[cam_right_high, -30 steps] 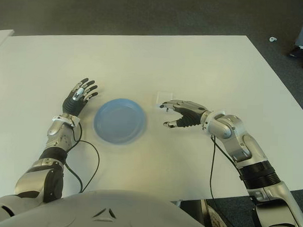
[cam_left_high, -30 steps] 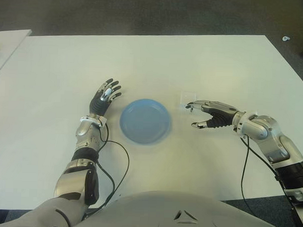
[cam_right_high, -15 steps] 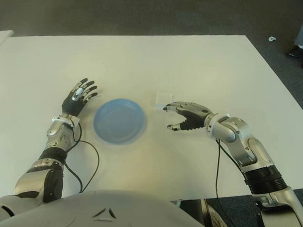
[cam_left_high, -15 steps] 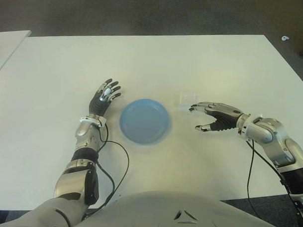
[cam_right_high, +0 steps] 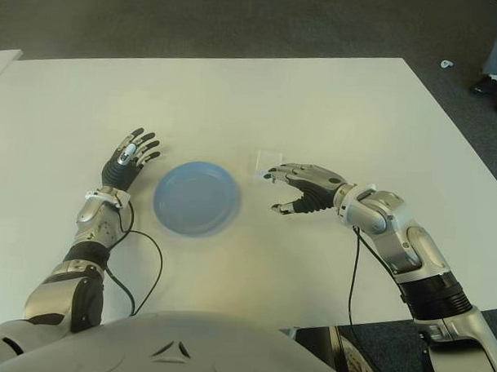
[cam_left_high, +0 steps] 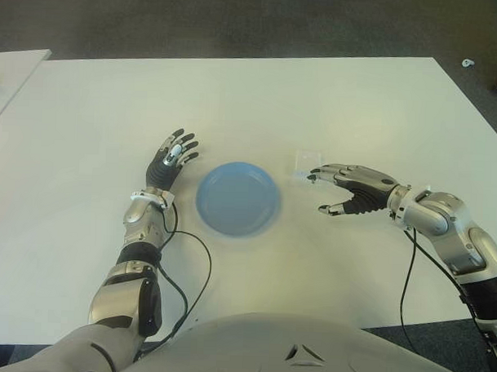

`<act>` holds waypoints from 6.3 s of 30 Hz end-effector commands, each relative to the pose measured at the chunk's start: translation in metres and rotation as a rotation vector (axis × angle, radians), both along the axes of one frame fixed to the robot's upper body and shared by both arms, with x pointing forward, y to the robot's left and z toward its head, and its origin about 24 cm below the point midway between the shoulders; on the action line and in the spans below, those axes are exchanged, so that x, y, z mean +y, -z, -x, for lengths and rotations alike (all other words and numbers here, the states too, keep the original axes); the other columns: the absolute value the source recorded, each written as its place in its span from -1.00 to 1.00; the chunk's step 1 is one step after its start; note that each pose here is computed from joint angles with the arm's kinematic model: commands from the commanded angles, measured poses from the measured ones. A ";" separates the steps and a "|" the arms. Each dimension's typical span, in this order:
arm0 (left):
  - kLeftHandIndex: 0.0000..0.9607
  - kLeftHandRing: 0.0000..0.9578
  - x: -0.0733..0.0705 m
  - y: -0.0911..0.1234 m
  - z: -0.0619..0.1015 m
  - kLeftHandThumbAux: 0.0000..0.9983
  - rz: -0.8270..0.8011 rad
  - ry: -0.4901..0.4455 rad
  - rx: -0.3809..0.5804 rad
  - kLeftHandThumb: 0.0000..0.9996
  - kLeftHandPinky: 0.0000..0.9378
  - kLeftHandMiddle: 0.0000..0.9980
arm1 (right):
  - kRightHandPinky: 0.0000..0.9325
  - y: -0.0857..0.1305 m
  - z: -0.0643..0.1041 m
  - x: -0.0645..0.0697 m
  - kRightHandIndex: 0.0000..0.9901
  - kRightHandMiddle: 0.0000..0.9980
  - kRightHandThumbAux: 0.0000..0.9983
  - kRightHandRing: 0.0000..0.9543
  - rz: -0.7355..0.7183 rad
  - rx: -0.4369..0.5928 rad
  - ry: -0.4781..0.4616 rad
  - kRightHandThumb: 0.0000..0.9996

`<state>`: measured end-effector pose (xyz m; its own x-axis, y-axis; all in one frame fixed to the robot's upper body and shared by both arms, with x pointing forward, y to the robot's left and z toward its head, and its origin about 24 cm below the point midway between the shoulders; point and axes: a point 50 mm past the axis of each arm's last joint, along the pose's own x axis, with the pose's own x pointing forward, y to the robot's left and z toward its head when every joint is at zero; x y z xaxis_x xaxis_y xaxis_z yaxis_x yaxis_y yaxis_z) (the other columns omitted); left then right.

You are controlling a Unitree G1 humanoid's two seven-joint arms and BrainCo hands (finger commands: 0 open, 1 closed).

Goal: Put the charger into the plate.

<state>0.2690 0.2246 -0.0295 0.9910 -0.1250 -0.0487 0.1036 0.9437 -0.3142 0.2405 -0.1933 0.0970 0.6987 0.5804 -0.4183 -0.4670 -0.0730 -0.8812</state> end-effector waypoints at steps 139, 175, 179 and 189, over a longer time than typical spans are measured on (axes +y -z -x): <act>-0.64 -0.54 0.000 0.019 0.023 0.04 -0.032 -0.027 0.117 -1.00 -0.46 -0.58 | -1.00 0.089 -0.059 -0.010 -1.00 -1.00 -0.67 -1.00 -0.032 -0.469 0.061 -0.54; -0.61 -0.50 0.000 0.023 0.017 0.06 0.016 -0.010 0.146 -0.97 -0.41 -0.56 | -1.00 0.066 -0.062 0.006 -1.00 -1.00 -0.77 -1.00 -0.228 -0.527 0.159 -0.46; -0.60 -0.49 0.000 0.024 0.017 0.07 0.016 -0.012 0.151 -0.97 -0.41 -0.55 | -1.00 0.063 -0.064 0.007 -1.00 -1.00 -0.77 -1.00 -0.219 -0.524 0.161 -0.45; -0.61 -0.48 0.000 0.024 0.016 0.07 0.019 -0.013 0.154 -0.95 -0.39 -0.54 | -1.00 0.062 -0.072 0.006 -1.00 -1.00 -0.78 -1.00 -0.174 -0.486 0.209 -0.44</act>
